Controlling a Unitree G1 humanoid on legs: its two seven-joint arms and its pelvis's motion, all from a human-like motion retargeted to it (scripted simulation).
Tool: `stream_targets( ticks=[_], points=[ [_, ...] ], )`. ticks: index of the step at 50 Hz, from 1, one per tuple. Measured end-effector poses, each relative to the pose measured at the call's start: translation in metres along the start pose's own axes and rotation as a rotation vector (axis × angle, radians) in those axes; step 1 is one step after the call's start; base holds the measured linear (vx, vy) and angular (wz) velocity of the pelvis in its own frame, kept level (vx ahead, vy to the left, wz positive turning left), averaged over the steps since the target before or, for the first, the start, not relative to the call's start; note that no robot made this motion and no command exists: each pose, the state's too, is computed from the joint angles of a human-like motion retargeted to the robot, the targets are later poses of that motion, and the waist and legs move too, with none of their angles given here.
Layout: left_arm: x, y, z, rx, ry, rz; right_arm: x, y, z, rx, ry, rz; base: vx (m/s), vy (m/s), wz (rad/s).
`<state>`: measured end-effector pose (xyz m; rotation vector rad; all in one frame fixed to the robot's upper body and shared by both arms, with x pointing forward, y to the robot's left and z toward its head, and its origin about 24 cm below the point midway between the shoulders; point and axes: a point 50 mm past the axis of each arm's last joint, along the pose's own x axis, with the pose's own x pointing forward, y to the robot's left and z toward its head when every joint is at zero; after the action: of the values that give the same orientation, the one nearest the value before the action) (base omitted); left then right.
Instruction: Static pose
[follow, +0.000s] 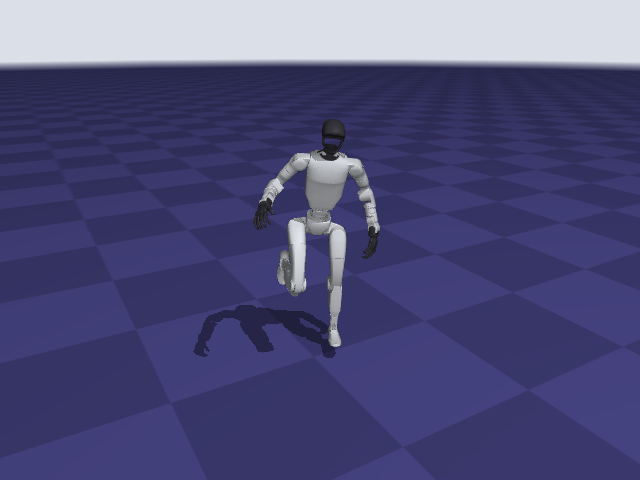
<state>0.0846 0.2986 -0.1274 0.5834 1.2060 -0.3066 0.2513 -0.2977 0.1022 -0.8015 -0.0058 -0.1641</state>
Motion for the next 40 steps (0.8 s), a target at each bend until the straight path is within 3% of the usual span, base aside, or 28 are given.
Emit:
stream_targets(
  ticks=[20,40],
  points=[
    [-0.003,-0.005,-0.010,-0.101,-0.007,-0.009,-0.003,0.003,-0.001,-0.066,-0.001,0.015,0.02,-0.01,0.11],
    [-0.016,0.023,-0.004,-0.165,-0.109,0.049,-0.033,0.013,-0.038,-0.075,0.156,0.180,0.03,-0.03,0.20]
  ],
)
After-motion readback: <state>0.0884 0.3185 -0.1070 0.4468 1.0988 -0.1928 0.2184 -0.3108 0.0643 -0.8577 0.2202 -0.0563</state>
